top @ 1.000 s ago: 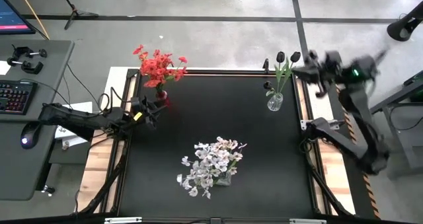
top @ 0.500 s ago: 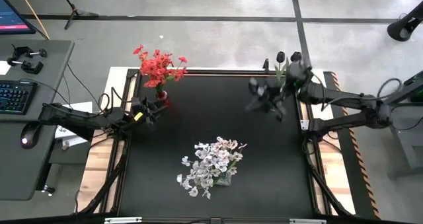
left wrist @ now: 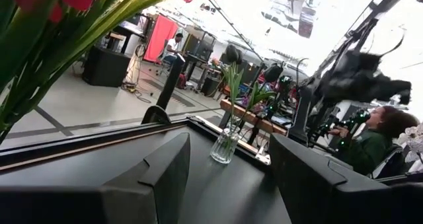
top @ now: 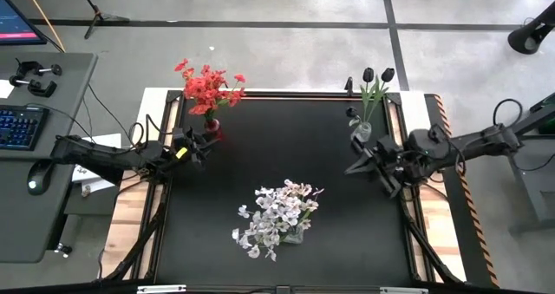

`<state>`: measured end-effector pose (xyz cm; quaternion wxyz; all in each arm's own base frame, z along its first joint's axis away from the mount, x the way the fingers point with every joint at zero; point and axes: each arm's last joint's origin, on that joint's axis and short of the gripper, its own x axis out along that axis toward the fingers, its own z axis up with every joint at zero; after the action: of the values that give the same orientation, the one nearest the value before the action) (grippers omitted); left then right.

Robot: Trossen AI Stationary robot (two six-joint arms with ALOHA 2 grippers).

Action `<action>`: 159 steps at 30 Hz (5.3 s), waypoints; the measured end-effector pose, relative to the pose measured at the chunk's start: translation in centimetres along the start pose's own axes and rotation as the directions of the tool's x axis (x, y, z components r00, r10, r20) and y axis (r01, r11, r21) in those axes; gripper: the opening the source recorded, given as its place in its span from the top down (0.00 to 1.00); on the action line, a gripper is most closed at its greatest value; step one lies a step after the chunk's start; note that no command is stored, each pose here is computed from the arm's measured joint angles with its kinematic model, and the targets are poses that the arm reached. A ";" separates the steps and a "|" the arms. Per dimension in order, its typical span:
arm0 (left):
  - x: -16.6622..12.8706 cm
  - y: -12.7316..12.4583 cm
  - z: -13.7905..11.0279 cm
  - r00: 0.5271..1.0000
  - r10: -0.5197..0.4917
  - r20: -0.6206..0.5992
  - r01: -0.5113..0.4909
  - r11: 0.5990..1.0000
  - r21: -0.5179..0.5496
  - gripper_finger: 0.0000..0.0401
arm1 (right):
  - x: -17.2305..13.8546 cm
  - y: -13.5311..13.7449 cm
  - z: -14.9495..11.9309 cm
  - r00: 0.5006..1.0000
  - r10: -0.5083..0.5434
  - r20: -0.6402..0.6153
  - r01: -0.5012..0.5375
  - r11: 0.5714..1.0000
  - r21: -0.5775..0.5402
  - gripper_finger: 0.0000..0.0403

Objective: Sort flowers into vase by color
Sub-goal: Return to Home Position

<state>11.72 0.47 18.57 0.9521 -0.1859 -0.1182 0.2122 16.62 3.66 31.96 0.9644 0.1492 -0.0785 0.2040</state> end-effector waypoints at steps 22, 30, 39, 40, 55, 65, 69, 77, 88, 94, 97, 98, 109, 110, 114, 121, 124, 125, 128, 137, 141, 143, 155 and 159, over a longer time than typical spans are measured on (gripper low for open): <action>0.0 0.0 0.0 1.000 0.000 -0.001 0.000 1.000 0.000 0.52 | -10.3 -1.3 -8.3 0.968 -0.140 0.208 0.158 0.985 -0.070 1.00; 0.0 0.1 -0.2 1.000 0.006 -0.016 -0.006 1.000 0.011 0.52 | -10.6 -2.8 -12.6 0.919 -0.323 -0.225 0.317 0.946 -0.065 1.00; 0.0 0.1 -0.3 1.000 0.008 -0.024 -0.007 1.000 0.016 0.52 | -10.7 -2.8 -12.9 0.907 -0.316 -0.278 0.311 0.948 -0.064 1.00; 0.0 0.1 -0.3 1.000 0.008 -0.024 -0.007 1.000 0.016 0.52 | -10.7 -2.7 -12.7 0.913 -0.312 -0.265 0.306 0.950 -0.063 1.00; -2.1 1.1 1.9 0.993 -0.003 0.120 0.010 0.998 -0.059 0.52 | -10.8 -2.8 -12.6 0.915 -0.320 -0.246 0.315 0.947 -0.063 1.00; -2.2 0.9 2.1 0.990 -0.021 0.143 0.032 0.996 -0.078 0.52 | -10.8 -2.8 -12.6 0.915 -0.319 -0.245 0.314 0.947 -0.063 1.00; -2.1 1.0 2.0 0.990 -0.019 0.136 0.029 0.997 -0.075 0.52 | -10.8 -2.8 -12.6 0.915 -0.319 -0.245 0.314 0.947 -0.063 1.00; -2.1 1.0 1.9 0.992 -0.017 0.127 0.026 0.997 -0.070 0.52 | -10.8 -2.8 -12.6 0.916 -0.319 -0.245 0.313 0.948 -0.063 1.00; -2.1 1.0 1.9 0.992 -0.017 0.127 0.026 0.997 -0.070 0.52 | -10.8 -2.8 -12.6 0.916 -0.319 -0.246 0.313 0.948 -0.063 1.00; -2.1 1.0 1.9 0.992 -0.017 0.127 0.026 0.997 -0.070 0.52 | -10.8 -2.8 -12.6 0.916 -0.319 -0.246 0.313 0.948 -0.063 1.00; -2.1 1.0 1.9 0.992 -0.017 0.127 0.026 0.997 -0.070 0.52 | -10.8 -2.8 -12.6 0.915 -0.319 -0.246 0.313 0.948 -0.062 1.00; -2.1 1.0 1.9 0.992 -0.017 0.127 0.026 0.997 -0.070 0.52 | -10.8 -2.8 -12.6 0.916 -0.318 -0.246 0.313 0.948 -0.063 1.00; -2.1 1.0 1.9 0.992 -0.017 0.127 0.026 0.997 -0.069 0.52 | -10.8 -2.8 -12.6 0.916 -0.318 -0.246 0.313 0.948 -0.063 1.00; -2.1 1.0 1.9 0.992 -0.017 0.127 0.026 0.997 -0.070 0.52 | -10.8 -2.8 -12.6 0.916 -0.318 -0.246 0.313 0.948 -0.063 1.00; -2.1 1.0 1.9 0.992 -0.017 0.127 0.026 0.997 -0.069 0.52 | -10.8 -2.8 -12.6 0.916 -0.318 -0.246 0.313 0.948 -0.063 1.00; -2.1 1.0 1.9 0.992 -0.017 0.127 0.026 0.997 -0.069 0.52 | -10.8 -2.8 -12.6 0.916 -0.318 -0.246 0.312 0.948 -0.063 1.00; -2.1 1.0 1.9 0.992 -0.017 0.127 0.026 0.997 -0.069 0.52 | -10.8 -2.8 -12.6 0.916 -0.318 -0.245 0.313 0.948 -0.063 1.00; -2.1 1.0 1.9 0.992 -0.017 0.127 0.026 0.997 -0.070 0.52 | -10.8 -2.8 -12.6 0.916 -0.318 -0.246 0.313 0.948 -0.063 1.00; -2.1 1.0 1.9 0.992 -0.017 0.127 0.026 0.997 -0.070 0.52 | -10.8 -2.8 -12.6 0.916 -0.318 -0.246 0.313 0.948 -0.063 1.00; -2.1 1.0 1.9 0.992 -0.018 0.127 0.027 0.997 -0.070 0.52 | -10.8 -2.8 -12.6 0.916 -0.318 -0.246 0.312 0.948 -0.063 1.00; -2.1 1.0 1.9 0.992 -0.017 0.126 0.026 0.997 -0.069 0.52 | -10.8 -2.8 -12.6 0.916 -0.318 -0.246 0.313 0.948 -0.063 1.00; -2.1 1.0 1.9 0.992 -0.017 0.126 0.026 0.997 -0.069 0.52 | -10.8 -2.8 -12.6 0.916 -0.318 -0.246 0.313 0.948 -0.063 1.00; -2.1 1.0 1.9 0.992 -0.017 0.126 0.026 0.997 -0.069 0.52 | -10.8 -2.8 -12.6 0.916 -0.318 -0.246 0.313 0.948 -0.063 1.00; -2.1 1.0 1.9 0.992 -0.017 0.126 0.026 0.997 -0.069 0.52 | -10.8 -2.8 -12.6 0.916 -0.318 -0.245 0.313 0.948 -0.063 1.00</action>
<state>8.92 0.93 19.61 0.9379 -0.2044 -0.1872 0.2086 9.13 1.23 17.09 0.9883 0.1219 0.0677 0.0622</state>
